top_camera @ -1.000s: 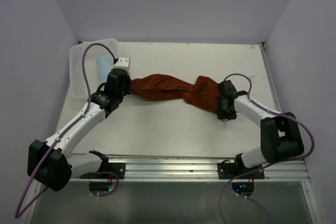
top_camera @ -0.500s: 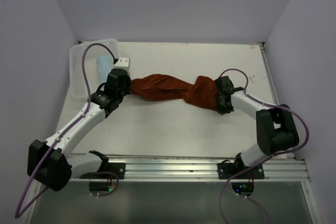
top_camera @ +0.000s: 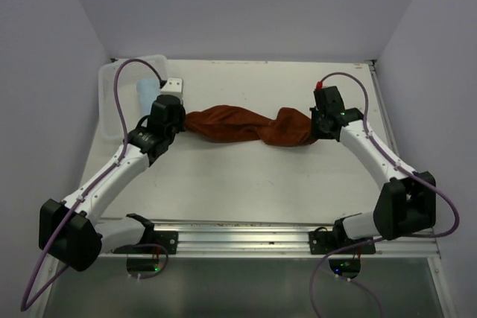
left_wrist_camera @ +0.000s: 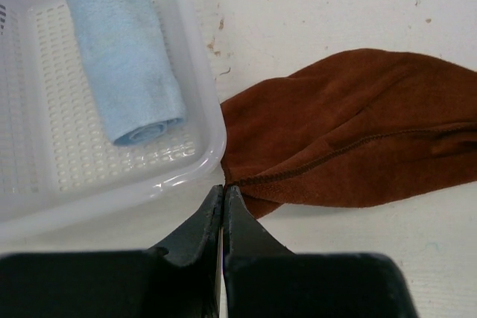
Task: Roll the towels
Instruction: Fold the towel
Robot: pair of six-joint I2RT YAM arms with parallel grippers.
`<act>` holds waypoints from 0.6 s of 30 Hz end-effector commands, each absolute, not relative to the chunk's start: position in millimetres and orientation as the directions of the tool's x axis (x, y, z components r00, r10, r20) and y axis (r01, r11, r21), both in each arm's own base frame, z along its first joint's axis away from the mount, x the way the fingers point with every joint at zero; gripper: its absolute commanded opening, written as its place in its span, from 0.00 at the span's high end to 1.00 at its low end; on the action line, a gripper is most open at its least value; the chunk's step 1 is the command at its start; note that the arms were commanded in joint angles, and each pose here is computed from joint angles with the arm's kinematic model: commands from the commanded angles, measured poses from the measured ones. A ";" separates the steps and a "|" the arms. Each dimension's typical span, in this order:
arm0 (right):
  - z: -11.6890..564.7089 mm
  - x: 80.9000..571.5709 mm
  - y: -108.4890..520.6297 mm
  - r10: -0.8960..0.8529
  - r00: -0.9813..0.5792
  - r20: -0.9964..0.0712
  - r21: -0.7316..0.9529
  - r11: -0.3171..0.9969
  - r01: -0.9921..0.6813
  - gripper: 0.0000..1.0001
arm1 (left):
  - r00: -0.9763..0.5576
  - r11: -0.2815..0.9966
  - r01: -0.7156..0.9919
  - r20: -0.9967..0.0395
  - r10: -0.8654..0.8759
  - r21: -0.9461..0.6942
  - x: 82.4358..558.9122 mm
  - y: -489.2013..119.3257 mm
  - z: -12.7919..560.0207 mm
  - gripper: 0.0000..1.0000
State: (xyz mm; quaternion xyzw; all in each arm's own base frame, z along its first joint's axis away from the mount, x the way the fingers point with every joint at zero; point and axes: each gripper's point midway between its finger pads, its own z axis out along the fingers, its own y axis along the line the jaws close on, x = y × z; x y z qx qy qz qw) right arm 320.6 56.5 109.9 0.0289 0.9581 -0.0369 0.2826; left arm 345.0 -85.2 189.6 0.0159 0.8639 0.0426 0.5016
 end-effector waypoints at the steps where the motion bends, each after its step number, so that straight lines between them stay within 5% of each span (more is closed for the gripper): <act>1: 175.6 329.7 50.1 0.037 -0.760 -0.649 -0.056 0.994 0.097 1.00 | -0.379 0.997 -0.079 -0.925 -0.036 -0.006 361.4 -84.1 242.1 1.00; 18: 341.8 334.9 -27.5 0.119 -0.587 -0.801 -0.090 0.945 0.315 1.00 | -0.160 0.936 -0.111 -0.923 -0.349 -0.334 374.1 -56.5 364.1 1.00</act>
